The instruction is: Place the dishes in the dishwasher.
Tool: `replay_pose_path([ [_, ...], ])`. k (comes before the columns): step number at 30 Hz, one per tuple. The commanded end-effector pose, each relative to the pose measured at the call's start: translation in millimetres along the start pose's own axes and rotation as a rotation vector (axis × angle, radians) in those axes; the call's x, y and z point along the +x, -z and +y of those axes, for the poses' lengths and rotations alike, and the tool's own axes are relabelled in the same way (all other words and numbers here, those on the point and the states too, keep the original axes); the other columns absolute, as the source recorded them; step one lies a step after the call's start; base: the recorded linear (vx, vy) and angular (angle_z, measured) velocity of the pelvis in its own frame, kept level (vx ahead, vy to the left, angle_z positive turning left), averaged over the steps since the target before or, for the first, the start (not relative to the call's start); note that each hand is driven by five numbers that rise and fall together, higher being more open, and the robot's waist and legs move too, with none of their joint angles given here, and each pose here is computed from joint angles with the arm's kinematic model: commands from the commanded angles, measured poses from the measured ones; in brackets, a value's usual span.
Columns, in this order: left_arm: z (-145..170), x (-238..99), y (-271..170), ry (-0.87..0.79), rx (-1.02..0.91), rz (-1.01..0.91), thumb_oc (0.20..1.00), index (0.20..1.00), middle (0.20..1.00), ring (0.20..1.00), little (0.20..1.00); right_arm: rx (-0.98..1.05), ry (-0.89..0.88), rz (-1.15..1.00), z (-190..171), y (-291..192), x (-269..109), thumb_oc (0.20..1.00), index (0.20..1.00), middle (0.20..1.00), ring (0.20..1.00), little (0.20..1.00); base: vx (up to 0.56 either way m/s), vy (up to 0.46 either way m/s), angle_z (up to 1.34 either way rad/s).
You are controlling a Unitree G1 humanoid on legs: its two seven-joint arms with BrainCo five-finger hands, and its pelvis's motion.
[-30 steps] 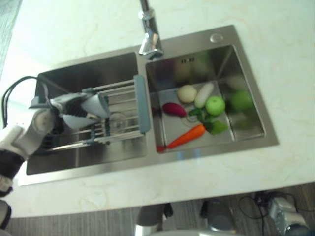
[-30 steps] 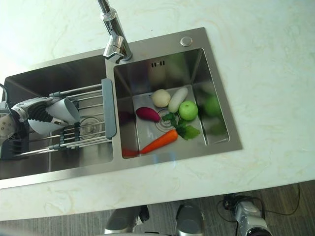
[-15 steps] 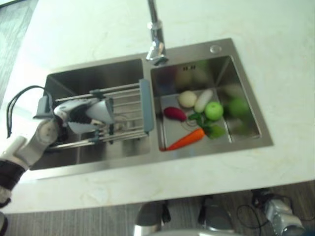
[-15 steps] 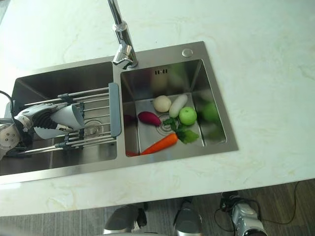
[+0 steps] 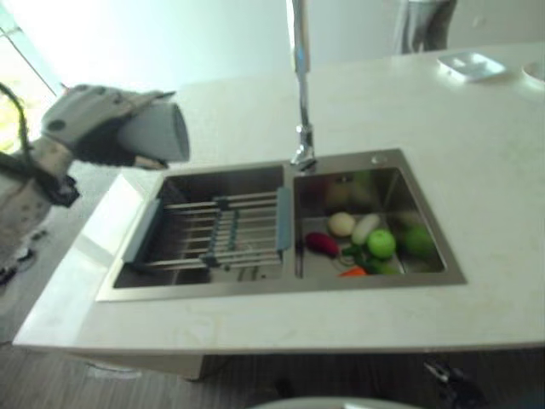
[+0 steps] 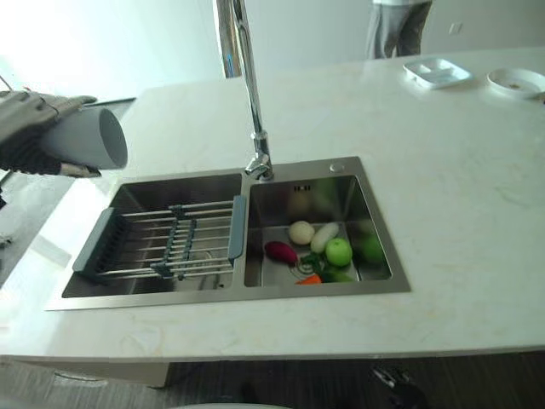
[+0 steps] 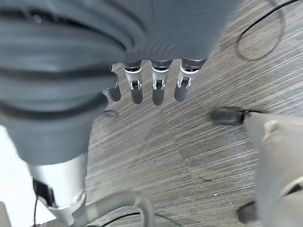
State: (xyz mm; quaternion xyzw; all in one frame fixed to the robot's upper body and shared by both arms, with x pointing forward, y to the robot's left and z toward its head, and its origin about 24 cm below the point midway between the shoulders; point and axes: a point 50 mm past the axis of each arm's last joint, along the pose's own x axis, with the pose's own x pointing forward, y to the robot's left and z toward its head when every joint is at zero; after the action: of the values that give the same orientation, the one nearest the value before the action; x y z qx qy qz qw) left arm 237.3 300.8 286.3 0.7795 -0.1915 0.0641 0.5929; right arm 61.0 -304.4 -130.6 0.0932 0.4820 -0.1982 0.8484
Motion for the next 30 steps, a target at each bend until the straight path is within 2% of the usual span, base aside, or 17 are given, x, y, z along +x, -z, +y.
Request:
replay_pose_path([
  [1,32,-7,27,-0.246,0.016,0.141,0.2,0.2,0.2,0.2,0.2,0.001,-0.08,-0.071,29,-18,10,1.0,1.0,1.0,1.0,1.0,0.03,-0.162,0.08],
  [8,-11,-57,29,-0.303,-0.071,0.264,0.2,0.2,0.2,0.2,0.2,-0.027,-0.122,-0.06,45,-12,12,1.0,1.0,1.0,1.0,1.0,0.03,-0.177,0.18],
  [10,-28,-81,30,-0.369,-0.13,0.351,0.2,0.2,0.2,0.2,0.2,-0.049,-0.129,-0.048,48,-13,15,1.0,1.0,1.0,1.0,1.0,-0.06,-0.309,0.18],
  [14,-41,-96,21,-0.405,-0.234,0.357,0.2,0.2,0.2,0.2,0.2,-0.06,-0.119,-0.043,48,-11,15,1.0,1.0,1.0,1.0,1.0,-0.08,-0.166,0.53],
  [18,-52,-88,12,-0.389,-0.282,0.335,0.2,0.2,0.2,0.2,0.2,-0.018,-0.097,-0.045,47,-7,15,1.0,1.0,1.0,1.0,1.0,-0.28,-0.087,1.85],
  [22,-49,-73,10,-0.427,-0.3,0.312,0.2,0.2,0.2,0.2,0.2,0.005,-0.079,-0.033,41,1,12,1.0,1.0,1.0,1.0,1.0,-0.3,0.093,1.27],
  [27,-37,-36,-1,-0.426,-0.358,0.203,0.2,0.2,0.2,0.2,0.2,-0.028,-0.063,-0.004,37,18,8,1.0,1.0,1.0,1.0,1.0,-0.24,0.436,1.81],
  [30,-34,-34,-6,-0.426,-0.35,0.178,0.2,0.2,0.2,0.2,0.2,-0.051,-0.076,0.005,43,16,11,1.0,1.0,1.0,1.0,1.0,-0.08,0.323,1.01],
])
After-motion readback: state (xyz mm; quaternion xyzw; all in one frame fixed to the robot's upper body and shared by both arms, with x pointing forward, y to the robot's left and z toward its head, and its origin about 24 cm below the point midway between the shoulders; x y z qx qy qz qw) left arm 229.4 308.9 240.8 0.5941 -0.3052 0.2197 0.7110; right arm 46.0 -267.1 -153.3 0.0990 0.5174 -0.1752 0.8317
